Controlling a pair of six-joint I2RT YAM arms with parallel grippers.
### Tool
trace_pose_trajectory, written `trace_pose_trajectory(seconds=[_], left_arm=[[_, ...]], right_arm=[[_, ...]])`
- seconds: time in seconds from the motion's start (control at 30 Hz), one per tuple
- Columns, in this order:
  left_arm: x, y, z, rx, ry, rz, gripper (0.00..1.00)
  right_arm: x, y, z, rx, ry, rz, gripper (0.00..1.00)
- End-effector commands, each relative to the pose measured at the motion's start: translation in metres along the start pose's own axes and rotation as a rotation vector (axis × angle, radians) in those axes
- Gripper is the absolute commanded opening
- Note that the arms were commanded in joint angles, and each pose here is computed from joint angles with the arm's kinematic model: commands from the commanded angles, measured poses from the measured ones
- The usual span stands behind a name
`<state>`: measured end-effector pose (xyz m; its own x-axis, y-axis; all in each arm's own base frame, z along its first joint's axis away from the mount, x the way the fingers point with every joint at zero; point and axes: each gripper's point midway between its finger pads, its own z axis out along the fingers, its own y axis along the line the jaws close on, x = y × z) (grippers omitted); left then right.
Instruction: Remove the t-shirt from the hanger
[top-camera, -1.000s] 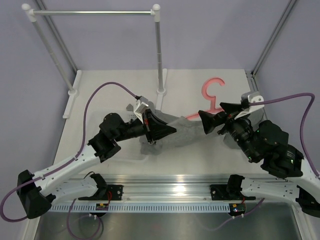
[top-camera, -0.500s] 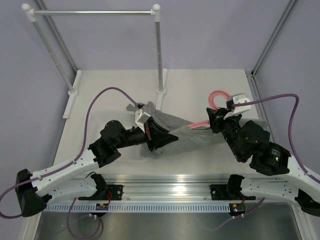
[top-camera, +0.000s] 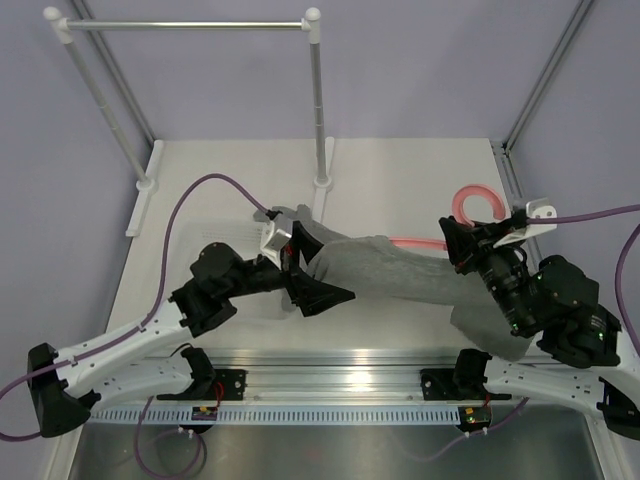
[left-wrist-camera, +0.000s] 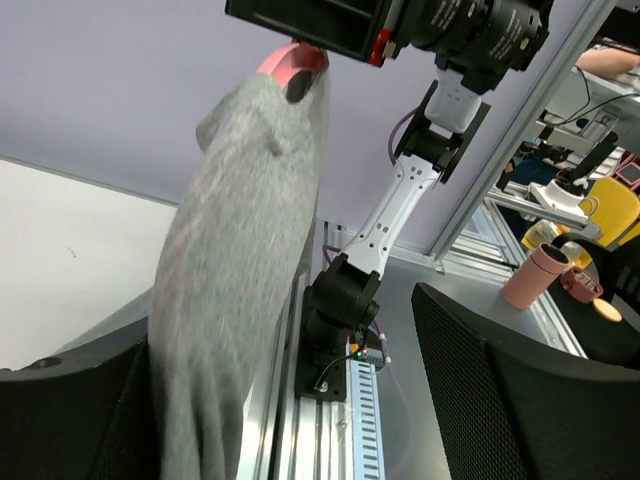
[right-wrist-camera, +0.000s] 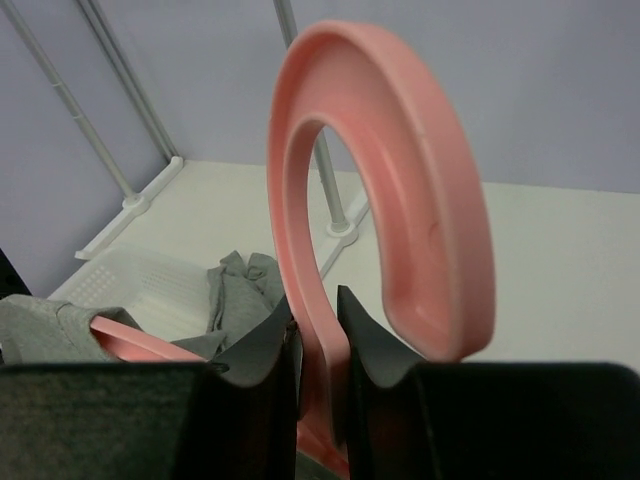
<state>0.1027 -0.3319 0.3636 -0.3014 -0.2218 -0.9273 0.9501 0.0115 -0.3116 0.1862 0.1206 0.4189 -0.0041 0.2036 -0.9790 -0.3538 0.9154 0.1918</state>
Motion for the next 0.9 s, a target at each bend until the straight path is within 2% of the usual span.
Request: trace_pose_trajectory(seconds=[0.0,0.1,0.2,0.23,0.3,0.33,0.47,0.53,0.73,0.87], left_arm=[[-0.011,-0.018,-0.012,0.038,-0.004,0.072,0.80],[-0.012,-0.017,-0.020,0.012,-0.005,0.090,0.78],[-0.017,-0.016,-0.026,-0.023,-0.019,0.099,0.57],[-0.018,-0.015,-0.027,-0.033,-0.025,0.098,0.40],[-0.020,-0.018,-0.029,-0.023,-0.036,0.093,0.25],[-0.021,-0.019,-0.029,-0.021,-0.038,0.090,0.01],[-0.024,-0.014,-0.031,-0.061,-0.048,0.078,0.00],[-0.031,-0.003,-0.035,-0.140,-0.081,0.073,0.00],[-0.040,0.056,-0.063,-0.520,-0.155,0.025,0.00],[-0.043,0.081,-0.079,-0.690,-0.177,0.009,0.00]], right_arm=[[-0.044,-0.014,-0.015,0.017,-0.093,0.127,0.00],[-0.051,-0.019,-0.022,0.010,-0.091,0.137,0.00],[-0.059,-0.024,-0.030,-0.003,-0.106,0.162,0.00],[-0.062,-0.025,-0.033,-0.010,-0.112,0.173,0.00],[-0.067,-0.030,-0.039,-0.017,-0.127,0.191,0.00],[-0.071,-0.032,-0.041,-0.020,-0.135,0.201,0.00],[-0.078,-0.042,-0.050,-0.015,-0.156,0.227,0.00],[-0.080,-0.049,-0.054,0.004,-0.168,0.237,0.00],[-0.090,-0.079,-0.074,0.055,-0.224,0.298,0.00],[-0.093,-0.092,-0.085,0.058,-0.248,0.323,0.00]])
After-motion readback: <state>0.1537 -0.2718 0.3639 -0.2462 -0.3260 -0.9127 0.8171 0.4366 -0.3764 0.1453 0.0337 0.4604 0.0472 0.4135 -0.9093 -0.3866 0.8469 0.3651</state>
